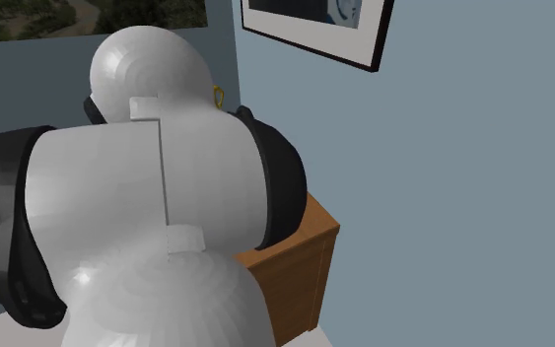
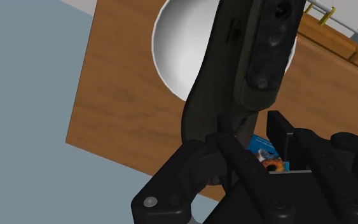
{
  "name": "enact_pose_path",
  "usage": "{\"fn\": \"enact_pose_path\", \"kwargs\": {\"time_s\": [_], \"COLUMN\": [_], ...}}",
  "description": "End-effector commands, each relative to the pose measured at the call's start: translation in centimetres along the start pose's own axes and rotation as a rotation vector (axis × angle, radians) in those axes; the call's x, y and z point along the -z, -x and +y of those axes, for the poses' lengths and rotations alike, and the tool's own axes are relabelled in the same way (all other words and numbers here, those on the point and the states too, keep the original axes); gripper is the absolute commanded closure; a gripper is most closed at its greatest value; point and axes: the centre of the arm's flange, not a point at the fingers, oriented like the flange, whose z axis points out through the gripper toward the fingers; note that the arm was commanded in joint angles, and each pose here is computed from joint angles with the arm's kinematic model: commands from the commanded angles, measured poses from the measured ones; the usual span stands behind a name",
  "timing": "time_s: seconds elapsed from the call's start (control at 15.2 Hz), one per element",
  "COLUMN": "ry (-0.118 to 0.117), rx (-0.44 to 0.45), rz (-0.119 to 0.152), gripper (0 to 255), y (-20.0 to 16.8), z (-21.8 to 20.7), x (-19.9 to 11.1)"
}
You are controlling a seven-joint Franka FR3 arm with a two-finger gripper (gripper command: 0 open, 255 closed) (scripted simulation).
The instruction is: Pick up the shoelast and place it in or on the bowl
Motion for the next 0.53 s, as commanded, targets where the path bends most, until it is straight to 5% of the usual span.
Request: {"fn": "enact_pose_path", "kwargs": {"time_s": [0.0, 0.46], "ry": [-0.001, -0.001], "rx": [0.000, 0.000], "rz": [0.001, 0.001], "gripper": [255, 255], "y": [0.2, 1.0], "z": [-0.1, -0.4], "x": [-0.9, -4.5]}}
